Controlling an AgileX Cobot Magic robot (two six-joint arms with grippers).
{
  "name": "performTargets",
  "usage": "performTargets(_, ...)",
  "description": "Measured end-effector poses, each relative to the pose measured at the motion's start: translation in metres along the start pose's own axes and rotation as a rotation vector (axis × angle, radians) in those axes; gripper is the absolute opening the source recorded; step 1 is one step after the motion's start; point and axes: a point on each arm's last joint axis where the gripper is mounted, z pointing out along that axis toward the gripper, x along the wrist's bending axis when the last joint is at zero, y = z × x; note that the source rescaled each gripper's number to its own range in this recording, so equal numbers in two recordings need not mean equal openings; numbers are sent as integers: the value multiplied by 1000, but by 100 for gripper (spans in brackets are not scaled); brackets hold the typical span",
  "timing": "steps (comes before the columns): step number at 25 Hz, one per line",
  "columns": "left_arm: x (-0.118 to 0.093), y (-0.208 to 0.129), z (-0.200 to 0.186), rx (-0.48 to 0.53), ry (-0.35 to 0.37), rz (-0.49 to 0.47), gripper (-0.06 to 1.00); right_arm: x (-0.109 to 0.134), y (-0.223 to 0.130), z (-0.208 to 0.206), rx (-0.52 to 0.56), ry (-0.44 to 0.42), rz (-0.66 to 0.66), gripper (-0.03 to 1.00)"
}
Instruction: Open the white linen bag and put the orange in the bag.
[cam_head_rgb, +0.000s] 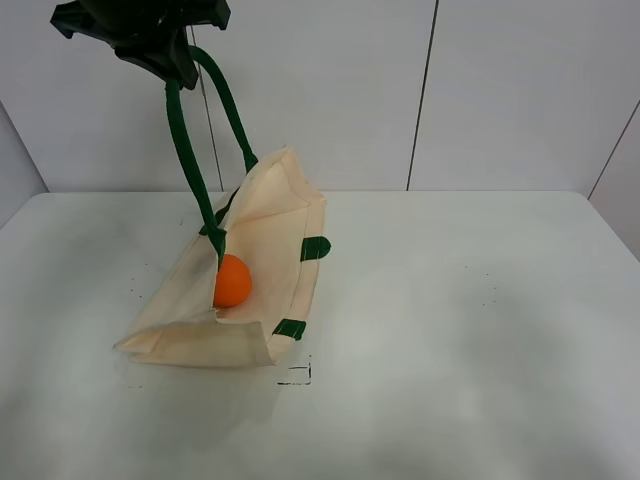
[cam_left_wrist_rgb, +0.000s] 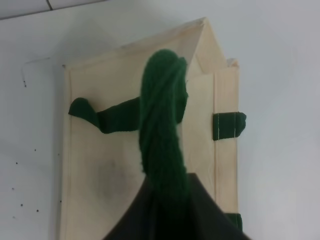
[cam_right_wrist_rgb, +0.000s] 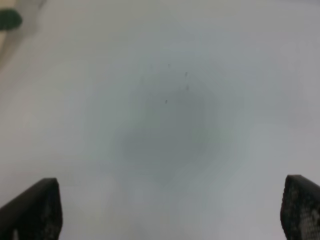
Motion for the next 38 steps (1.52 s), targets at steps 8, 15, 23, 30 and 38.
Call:
performTargets(8,-4,-2,35,63,-16,-6,0,-1,-3,-4,-32,-13,5,100)
performTargets(15,-10,-26,156,267,-41,-6,2,-1,-3,-4,-32,-13,5,100)
performTargets(23,-7,-48,216,408,-5,17,87,-1,-3,-4,-32,-14,4,100)
performTargets(30,13,-47,215,419,107,25,99,-1,-3,-4,-32,-15,4,100)
performTargets(38,94,-45,211,452,182,-118,100,-1,-3,-4,-32,-15,5,100)
